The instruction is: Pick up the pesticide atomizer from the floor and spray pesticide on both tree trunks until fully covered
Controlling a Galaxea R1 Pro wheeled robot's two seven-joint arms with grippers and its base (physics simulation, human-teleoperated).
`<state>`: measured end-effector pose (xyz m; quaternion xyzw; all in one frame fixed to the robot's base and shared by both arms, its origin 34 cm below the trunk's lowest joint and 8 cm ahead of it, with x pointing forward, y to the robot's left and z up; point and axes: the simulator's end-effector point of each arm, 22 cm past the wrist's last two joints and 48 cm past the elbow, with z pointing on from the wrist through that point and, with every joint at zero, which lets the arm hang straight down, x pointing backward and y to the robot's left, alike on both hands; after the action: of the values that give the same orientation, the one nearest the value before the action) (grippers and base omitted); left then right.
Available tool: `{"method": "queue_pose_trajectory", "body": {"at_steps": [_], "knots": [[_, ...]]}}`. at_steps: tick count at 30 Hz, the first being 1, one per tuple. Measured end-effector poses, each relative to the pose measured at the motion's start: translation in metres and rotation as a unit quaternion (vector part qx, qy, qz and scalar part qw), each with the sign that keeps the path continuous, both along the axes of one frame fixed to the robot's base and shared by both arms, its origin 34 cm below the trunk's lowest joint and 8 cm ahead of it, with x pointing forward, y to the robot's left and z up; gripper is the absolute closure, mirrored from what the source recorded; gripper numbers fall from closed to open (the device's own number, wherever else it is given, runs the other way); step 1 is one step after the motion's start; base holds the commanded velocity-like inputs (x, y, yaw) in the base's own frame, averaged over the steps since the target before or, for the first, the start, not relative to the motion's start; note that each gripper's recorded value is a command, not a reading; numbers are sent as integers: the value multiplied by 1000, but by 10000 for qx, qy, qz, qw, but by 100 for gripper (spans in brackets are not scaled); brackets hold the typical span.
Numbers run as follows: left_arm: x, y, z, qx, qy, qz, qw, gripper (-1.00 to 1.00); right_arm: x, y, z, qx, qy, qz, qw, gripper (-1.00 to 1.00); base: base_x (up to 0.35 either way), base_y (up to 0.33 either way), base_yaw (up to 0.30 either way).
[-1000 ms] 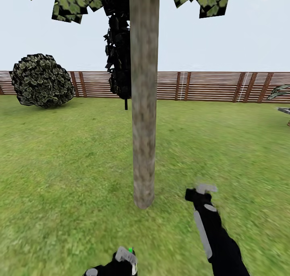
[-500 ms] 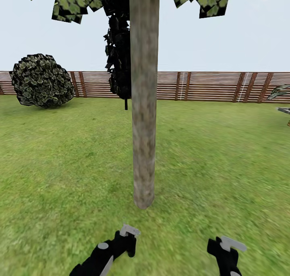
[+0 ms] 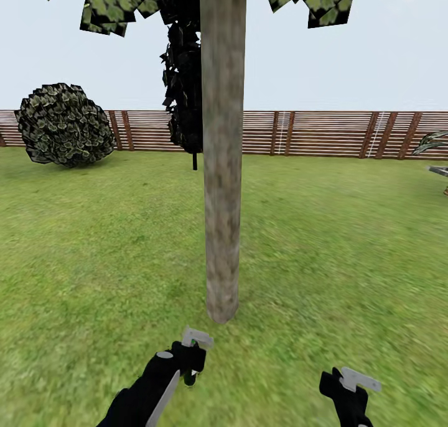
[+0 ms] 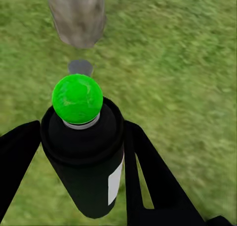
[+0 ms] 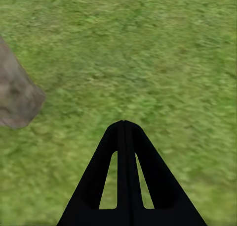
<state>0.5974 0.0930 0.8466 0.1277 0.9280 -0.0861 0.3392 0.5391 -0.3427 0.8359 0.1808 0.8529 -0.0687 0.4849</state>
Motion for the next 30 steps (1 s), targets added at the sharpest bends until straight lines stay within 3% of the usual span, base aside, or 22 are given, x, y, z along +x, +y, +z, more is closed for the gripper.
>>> {"method": "queue_pose_trajectory", "body": {"at_steps": [4,8,14,21,28,30], "knots": [[10,6,23,189,-30,167,9997,100,-4,3,-6,21,68,9,10000,100,0,0,0],[19,4,48,181,-186,190,9995,100,-7,5,-11,33,134,27,9999,100,0,0,0],[19,1,72,210,-104,144,9996,100,-12,8,-19,43,241,47,9997,100,171,0,-3],[34,-17,137,-46,-134,11,9999,100,-22,10,-32,47,409,61,9991,100,317,0,-165],[80,-28,219,-79,-667,41,9977,100,-26,12,-38,59,483,75,9988,100,333,0,-53],[86,-28,229,-77,-760,59,9971,100,-27,13,-38,63,494,77,9987,100,287,0,-9]]}}
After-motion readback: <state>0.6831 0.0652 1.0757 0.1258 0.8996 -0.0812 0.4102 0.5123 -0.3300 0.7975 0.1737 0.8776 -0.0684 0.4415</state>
